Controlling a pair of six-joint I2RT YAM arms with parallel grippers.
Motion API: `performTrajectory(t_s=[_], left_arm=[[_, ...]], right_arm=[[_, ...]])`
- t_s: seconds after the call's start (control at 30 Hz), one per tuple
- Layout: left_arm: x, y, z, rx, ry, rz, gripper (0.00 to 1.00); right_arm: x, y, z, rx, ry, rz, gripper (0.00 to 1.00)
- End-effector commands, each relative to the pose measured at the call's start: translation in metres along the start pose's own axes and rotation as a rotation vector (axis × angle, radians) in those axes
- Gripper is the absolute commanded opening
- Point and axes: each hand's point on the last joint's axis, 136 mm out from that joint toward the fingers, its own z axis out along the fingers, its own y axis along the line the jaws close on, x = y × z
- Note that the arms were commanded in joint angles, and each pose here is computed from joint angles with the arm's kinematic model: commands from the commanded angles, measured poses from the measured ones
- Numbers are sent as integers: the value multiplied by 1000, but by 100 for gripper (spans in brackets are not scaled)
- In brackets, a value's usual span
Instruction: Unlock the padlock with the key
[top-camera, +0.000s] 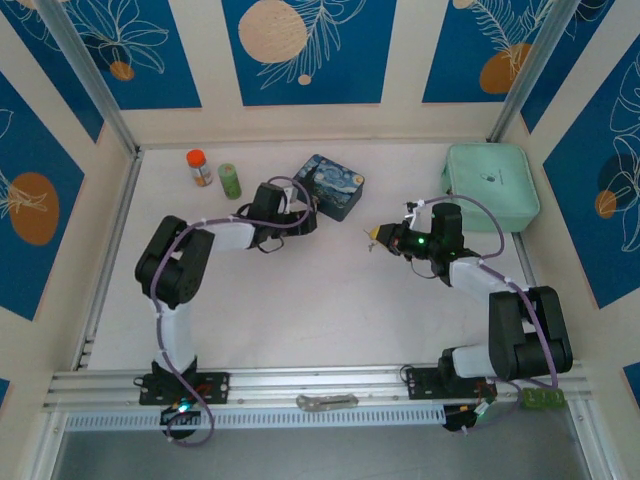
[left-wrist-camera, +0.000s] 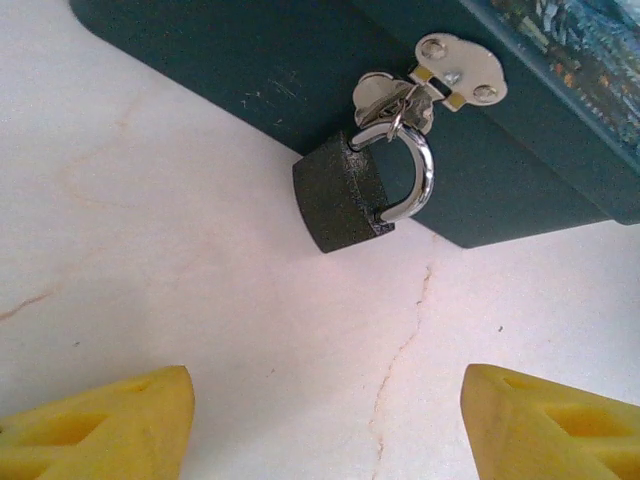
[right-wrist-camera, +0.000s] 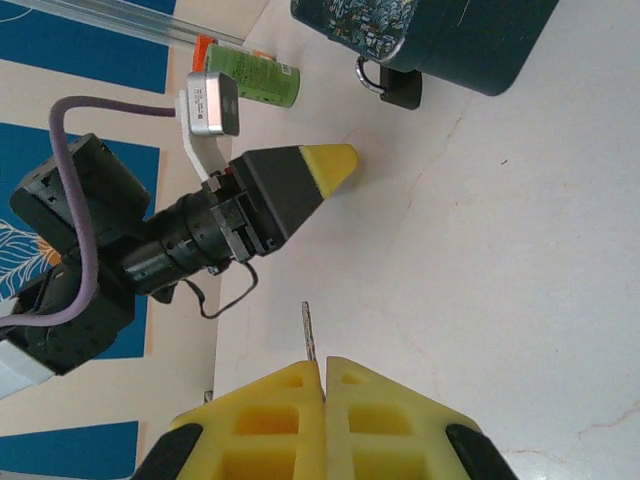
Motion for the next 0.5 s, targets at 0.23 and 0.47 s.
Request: performTrajectory(t_s=[0.23, 0.47], left_arm=[[-32, 18, 29, -89, -3, 51, 69], [-32, 6, 50, -19, 12, 23, 68]], right_arm=[[0, 11, 2, -4, 2, -13, 0], [0, 11, 6, 1, 9, -11, 0]])
